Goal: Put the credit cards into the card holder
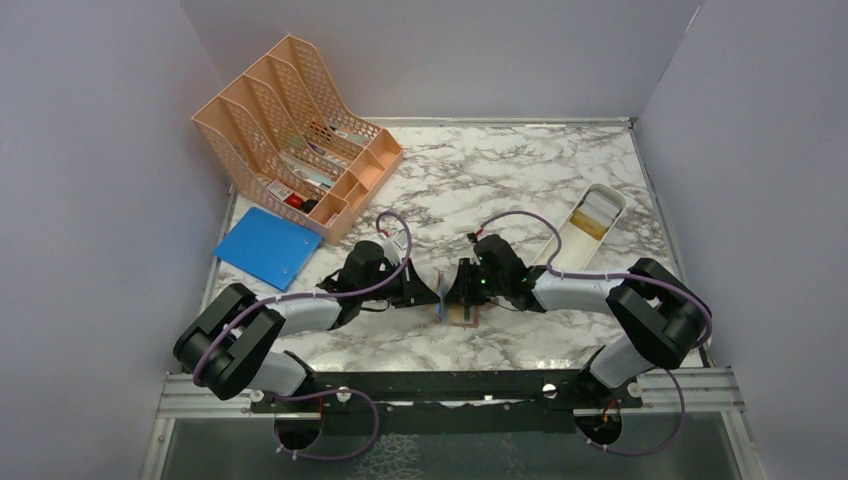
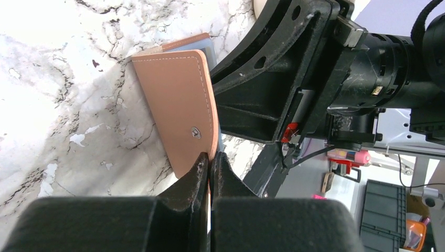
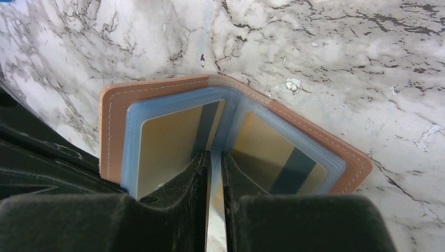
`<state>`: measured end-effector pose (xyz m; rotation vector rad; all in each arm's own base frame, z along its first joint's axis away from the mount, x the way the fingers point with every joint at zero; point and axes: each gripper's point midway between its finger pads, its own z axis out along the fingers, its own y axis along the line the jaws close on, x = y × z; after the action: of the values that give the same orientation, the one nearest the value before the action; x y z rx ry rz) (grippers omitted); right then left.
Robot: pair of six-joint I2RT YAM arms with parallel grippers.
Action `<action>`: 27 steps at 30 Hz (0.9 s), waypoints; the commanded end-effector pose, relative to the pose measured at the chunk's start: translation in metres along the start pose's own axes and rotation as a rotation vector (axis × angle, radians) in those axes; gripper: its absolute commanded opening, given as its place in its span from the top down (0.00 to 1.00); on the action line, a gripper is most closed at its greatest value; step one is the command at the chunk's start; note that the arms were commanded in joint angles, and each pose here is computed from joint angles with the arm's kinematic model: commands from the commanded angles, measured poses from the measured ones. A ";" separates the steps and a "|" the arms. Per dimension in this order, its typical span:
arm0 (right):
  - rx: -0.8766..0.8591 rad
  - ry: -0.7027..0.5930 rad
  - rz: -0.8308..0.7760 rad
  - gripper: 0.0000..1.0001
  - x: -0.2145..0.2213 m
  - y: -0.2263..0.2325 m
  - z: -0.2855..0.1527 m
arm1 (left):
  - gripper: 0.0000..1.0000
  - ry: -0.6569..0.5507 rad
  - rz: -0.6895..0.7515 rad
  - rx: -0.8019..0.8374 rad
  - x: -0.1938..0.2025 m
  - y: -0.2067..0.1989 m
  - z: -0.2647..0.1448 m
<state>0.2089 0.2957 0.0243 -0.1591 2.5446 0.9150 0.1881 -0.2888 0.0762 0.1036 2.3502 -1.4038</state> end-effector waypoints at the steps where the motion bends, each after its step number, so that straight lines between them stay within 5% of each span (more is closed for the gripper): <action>1: 0.052 0.050 0.009 0.80 0.018 -0.015 -0.004 | 1.00 0.027 0.005 -0.043 0.009 0.013 0.004; 19: 0.066 -0.025 -0.021 0.73 -0.005 -0.003 -0.026 | 1.00 0.019 -0.019 -0.105 0.014 0.032 0.005; 27: 0.131 -0.071 -0.062 0.73 -0.017 -0.008 -0.044 | 0.88 0.016 -0.021 -0.109 0.012 0.032 0.007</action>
<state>0.2010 0.2716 0.0450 -0.1498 2.5467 0.8195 0.1873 -0.2826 0.0500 0.0558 2.4284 -1.3229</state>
